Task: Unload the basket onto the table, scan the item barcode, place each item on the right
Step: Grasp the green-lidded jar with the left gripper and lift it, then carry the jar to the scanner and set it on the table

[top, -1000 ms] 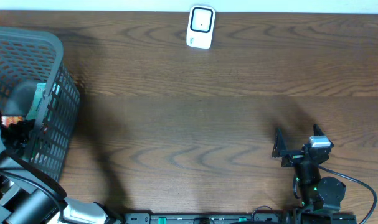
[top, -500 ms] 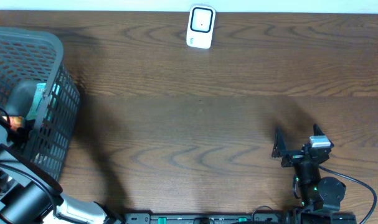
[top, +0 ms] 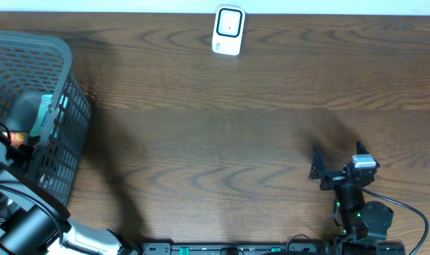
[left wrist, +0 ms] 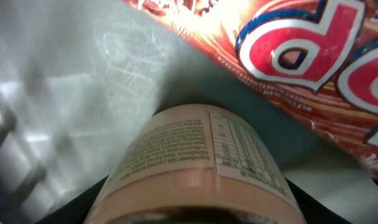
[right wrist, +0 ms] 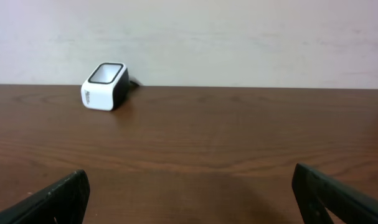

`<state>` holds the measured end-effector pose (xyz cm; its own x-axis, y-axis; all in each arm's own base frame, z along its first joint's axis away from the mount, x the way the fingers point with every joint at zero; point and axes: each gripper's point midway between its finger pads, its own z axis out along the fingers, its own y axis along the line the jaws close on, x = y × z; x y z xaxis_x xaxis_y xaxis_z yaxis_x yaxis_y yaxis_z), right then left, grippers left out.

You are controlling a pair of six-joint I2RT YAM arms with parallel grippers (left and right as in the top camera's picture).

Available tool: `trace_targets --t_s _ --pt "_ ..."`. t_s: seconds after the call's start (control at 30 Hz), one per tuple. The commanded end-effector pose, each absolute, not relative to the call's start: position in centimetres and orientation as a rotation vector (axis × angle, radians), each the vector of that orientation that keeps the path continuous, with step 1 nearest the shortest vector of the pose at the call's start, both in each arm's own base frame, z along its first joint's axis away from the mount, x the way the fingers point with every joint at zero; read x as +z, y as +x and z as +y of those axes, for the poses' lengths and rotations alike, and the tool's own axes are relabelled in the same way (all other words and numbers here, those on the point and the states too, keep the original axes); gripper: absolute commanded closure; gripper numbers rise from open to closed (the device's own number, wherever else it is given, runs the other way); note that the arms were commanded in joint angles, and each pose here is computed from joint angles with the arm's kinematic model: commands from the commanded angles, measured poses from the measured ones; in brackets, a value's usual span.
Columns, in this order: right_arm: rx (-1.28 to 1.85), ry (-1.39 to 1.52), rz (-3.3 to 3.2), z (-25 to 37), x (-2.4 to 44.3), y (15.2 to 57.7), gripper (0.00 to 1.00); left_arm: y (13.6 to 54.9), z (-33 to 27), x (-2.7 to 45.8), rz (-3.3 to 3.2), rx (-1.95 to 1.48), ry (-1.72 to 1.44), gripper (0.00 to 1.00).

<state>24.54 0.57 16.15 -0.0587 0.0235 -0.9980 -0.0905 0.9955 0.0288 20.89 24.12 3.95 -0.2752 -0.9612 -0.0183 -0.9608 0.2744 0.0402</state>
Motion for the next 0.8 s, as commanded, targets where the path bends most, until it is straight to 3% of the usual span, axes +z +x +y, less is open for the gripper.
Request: trace_targets --t_s 0.0,0.27,0.47,0.63,0.77 --pt "0.104 -0.042 1.630 0.7 16.1 24.5 0.01 22.1 25.8 6.8 -2.547 -0.111 1.919 0.40" --pt "0.104 -0.042 1.630 0.7 16.1 24.5 0.01 25.6 26.1 17.2 -2.750 0.049 2.043 0.40" --pt "0.104 -0.042 1.630 0.7 16.1 24.5 0.01 29.0 21.7 28.1 -3.073 0.553 2.067 0.40" --pt "0.104 -0.042 1.630 0.7 16.1 24.5 0.01 30.2 15.2 35.5 -3.359 0.962 1.841 0.39" --pt "0.104 -0.042 1.630 0.7 16.1 24.5 0.01 30.8 9.3 38.6 -3.539 1.120 1.534 0.39"
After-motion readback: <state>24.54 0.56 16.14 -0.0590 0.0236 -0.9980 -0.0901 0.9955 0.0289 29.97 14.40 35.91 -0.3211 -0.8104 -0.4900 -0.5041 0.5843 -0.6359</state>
